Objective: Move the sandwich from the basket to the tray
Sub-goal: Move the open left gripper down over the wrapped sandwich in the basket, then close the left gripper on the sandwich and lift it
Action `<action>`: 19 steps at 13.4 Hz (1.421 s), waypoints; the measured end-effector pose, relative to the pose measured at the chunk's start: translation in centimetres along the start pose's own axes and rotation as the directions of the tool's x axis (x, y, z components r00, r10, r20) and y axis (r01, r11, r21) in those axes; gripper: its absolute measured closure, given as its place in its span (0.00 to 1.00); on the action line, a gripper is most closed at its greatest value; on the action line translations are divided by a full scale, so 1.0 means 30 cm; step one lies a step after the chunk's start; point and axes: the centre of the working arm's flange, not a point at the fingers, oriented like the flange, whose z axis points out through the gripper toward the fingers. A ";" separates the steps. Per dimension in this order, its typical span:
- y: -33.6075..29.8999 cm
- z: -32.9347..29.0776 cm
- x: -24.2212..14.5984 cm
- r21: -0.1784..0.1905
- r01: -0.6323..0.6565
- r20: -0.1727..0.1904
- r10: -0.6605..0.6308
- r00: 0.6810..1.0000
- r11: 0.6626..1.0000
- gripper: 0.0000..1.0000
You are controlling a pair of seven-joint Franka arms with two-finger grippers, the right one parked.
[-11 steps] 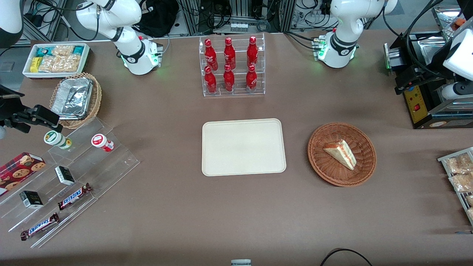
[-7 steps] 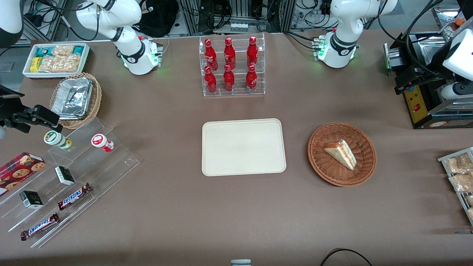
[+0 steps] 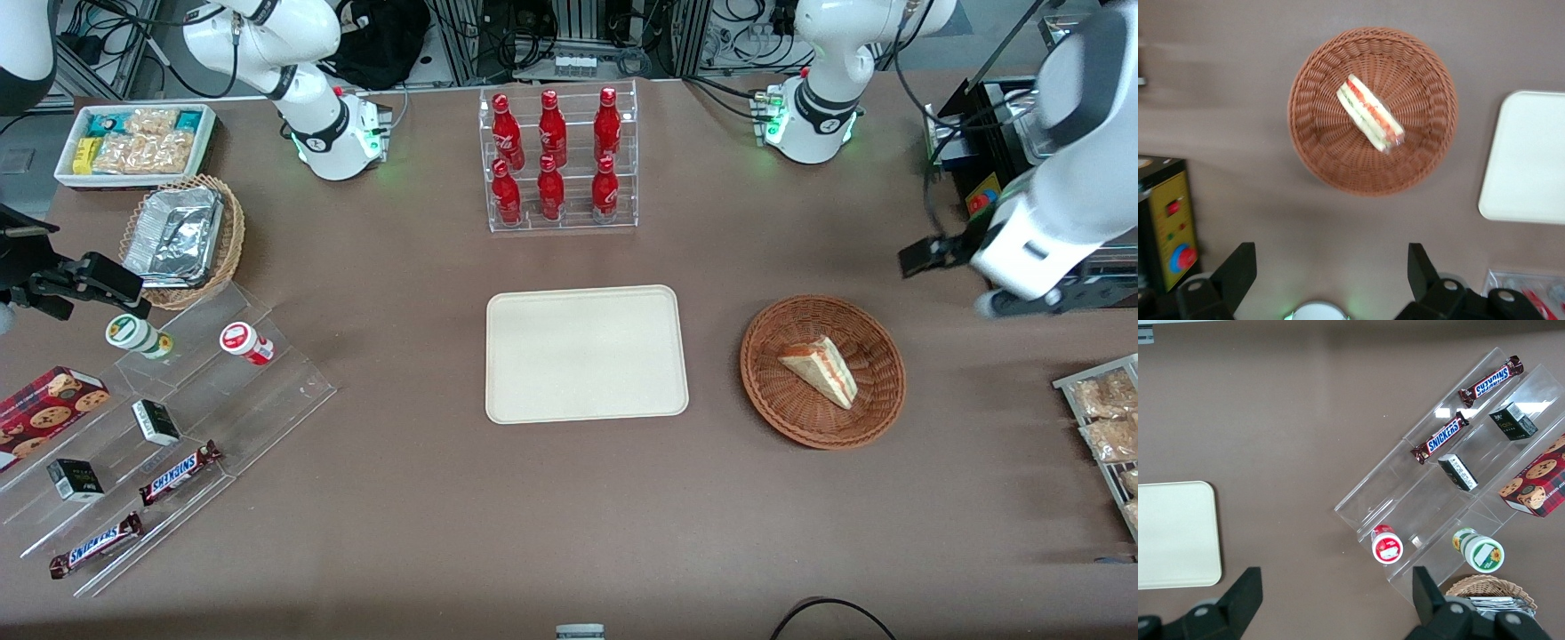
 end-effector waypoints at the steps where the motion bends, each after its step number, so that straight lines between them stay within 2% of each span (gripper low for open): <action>1: 0.008 0.094 0.013 -0.008 0.066 -0.028 -0.066 0.997 0.998 0.00; 2: 0.023 0.183 0.014 -0.021 0.168 -0.056 -0.169 0.984 0.985 0.00; 4: 0.094 0.322 -0.017 -0.067 0.365 -0.109 -0.371 0.922 0.928 0.00; 6: 0.165 0.424 -0.073 -0.105 0.513 -0.122 -0.524 0.843 0.852 0.00; 7: 0.182 0.451 -0.093 -0.103 0.540 -0.117 -0.550 0.827 0.835 0.00; 9: 0.177 0.489 -0.107 -0.094 0.567 -0.106 -0.575 0.811 0.818 0.00; 12: 0.150 0.544 -0.089 -0.103 0.588 -0.100 -0.596 0.797 0.802 0.00; 16: 0.167 0.664 -0.030 -0.151 0.615 -0.095 -0.630 0.771 0.774 0.00; 19: 0.176 0.731 -0.007 -0.162 0.620 -0.084 -0.637 0.766 0.767 0.00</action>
